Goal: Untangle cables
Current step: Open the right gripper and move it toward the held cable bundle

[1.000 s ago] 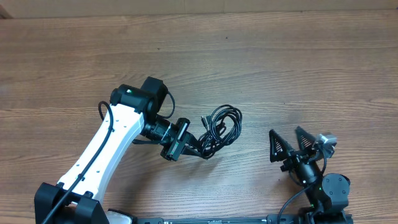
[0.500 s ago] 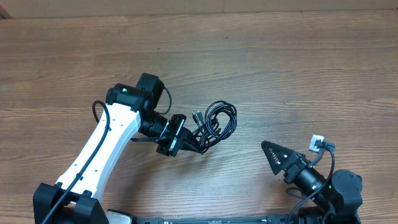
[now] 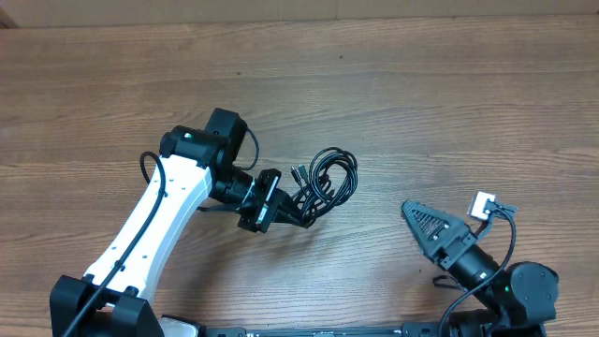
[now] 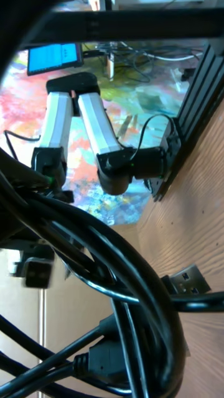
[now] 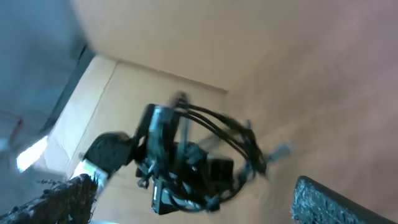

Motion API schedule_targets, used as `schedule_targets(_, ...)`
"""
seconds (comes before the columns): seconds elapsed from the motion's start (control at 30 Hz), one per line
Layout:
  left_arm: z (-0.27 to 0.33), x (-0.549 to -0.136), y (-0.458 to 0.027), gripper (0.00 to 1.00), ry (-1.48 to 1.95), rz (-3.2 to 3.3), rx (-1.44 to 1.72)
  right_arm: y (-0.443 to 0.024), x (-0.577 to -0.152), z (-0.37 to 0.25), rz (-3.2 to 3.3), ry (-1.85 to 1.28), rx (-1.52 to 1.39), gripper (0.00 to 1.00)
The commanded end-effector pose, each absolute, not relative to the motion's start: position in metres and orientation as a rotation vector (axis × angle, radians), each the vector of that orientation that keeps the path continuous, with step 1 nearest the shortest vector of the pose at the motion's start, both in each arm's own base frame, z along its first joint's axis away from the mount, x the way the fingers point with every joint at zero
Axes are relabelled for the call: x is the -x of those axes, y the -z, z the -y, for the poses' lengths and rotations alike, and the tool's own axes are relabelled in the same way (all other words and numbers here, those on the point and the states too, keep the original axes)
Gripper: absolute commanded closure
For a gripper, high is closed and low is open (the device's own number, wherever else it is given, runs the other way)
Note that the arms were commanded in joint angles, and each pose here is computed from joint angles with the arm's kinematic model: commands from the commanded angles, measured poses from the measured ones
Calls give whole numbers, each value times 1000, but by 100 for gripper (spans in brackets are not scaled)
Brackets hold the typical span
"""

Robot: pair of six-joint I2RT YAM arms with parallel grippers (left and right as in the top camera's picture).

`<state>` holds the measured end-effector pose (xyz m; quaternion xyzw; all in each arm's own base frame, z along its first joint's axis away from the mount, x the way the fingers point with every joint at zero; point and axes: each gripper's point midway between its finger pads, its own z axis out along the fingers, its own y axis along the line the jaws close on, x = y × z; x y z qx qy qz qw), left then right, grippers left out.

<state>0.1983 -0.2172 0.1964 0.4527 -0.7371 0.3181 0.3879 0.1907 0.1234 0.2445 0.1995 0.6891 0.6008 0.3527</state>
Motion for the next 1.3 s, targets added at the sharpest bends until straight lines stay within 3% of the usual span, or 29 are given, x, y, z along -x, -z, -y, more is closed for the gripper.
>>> schedule_targets(0.0,222,-202,-211,96,-861,1816,-1145,-232,-185,-126,-1846,-1716,-819,0)
schedule_targets(0.43,233,-234,-216,96,-1052,1897,-1083,-206,-174,-133,-1952,-1834,-1127,0)
schedule_targets(0.67,234,-238,-216,96,-1065,1904,-1083,-206,-198,-128,-1912,-1798,-1177,0)
schedule_targets(0.93,227,-244,-216,96,-1079,1895,-1111,-171,-224,-157,-2204,-1866,-1053,0)
schedule_targets(1.27,210,-263,-216,96,-1136,1886,-1180,-181,-258,-198,-2211,-2196,-742,0)
